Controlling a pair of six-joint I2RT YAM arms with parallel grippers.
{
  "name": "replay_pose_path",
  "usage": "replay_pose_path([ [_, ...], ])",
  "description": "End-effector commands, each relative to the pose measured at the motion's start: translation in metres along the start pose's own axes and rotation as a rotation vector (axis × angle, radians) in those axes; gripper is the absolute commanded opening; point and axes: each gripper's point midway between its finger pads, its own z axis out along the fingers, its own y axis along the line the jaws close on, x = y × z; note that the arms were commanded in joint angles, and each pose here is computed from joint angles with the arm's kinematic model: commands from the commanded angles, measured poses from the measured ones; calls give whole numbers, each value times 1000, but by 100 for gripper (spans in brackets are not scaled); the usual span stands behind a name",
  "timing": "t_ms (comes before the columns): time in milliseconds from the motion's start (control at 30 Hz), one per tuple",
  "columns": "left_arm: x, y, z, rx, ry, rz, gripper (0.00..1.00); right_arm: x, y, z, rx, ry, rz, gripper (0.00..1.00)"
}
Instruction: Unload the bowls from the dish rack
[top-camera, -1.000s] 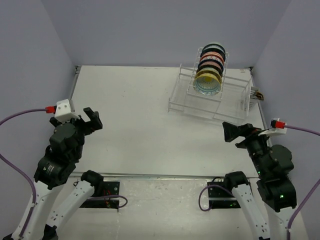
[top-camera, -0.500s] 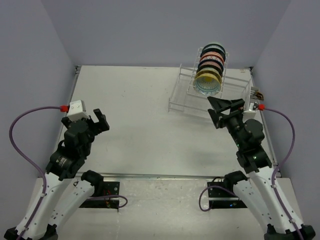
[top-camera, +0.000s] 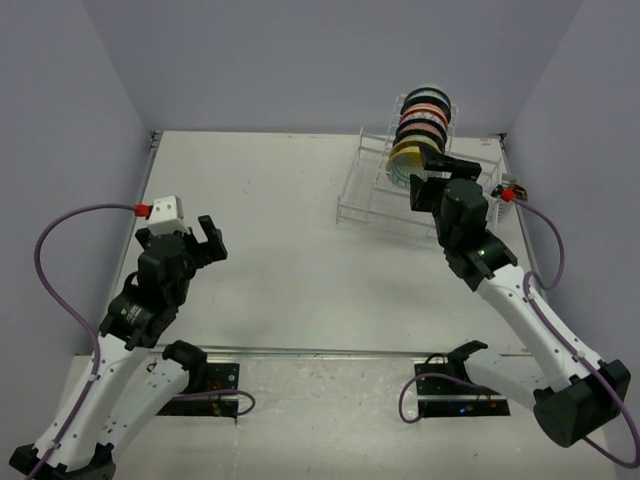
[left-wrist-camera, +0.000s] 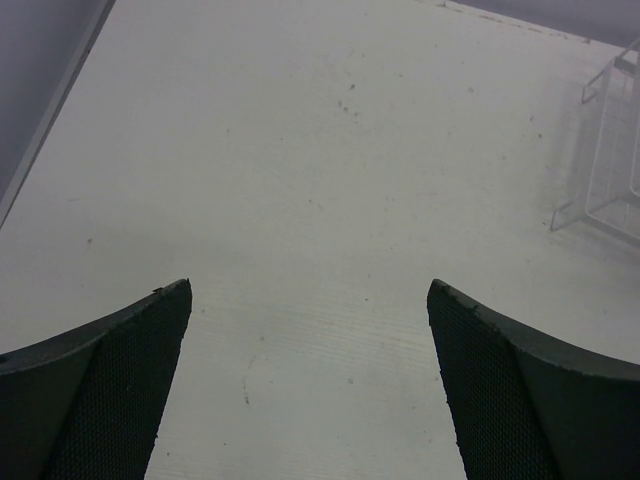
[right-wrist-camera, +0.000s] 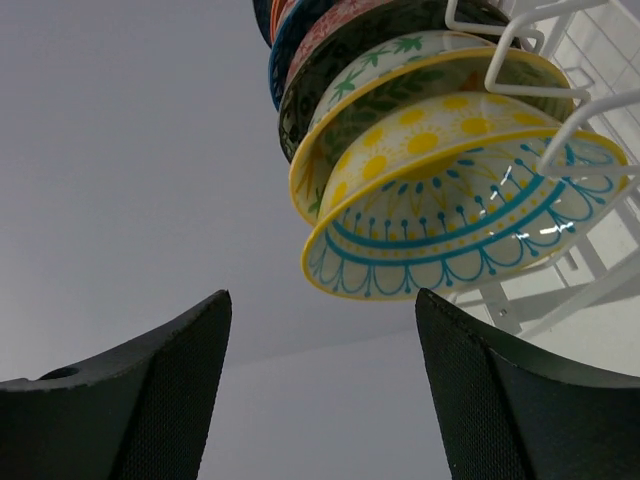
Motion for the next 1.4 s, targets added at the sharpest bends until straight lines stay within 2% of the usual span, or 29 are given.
replay_pose_path([
  [0,0,-10,6,35,5,10,100,-17,17,14,-5,-145,70,74],
  [33,0,-11,6,45,7,9,100,-15,23,17,-11,-146,79,67],
  [67,0,-12,6,51,5,7,100,-15,22,19,-8,-154,80,64],
  [167,-2,-13,3,66,-8,0,100,-15,20,29,3,-180,71,61],
  [333,-3,-15,0,85,-16,-3,100,-19,11,38,25,-222,74,37],
  [533,-3,-19,-1,110,-17,-2,100,-26,5,42,36,-258,72,30],
  [633,-4,-21,-2,126,-22,-4,100,-24,1,47,46,-260,66,15],
  [867,-6,-22,-6,139,-35,-8,100,-24,3,51,35,-260,76,12],
  [1033,-9,-22,-8,148,-48,-15,100,-24,9,53,-17,-243,96,0],
  [1367,-11,-21,-11,154,-63,-22,100,-19,33,37,-163,-169,95,0],
])
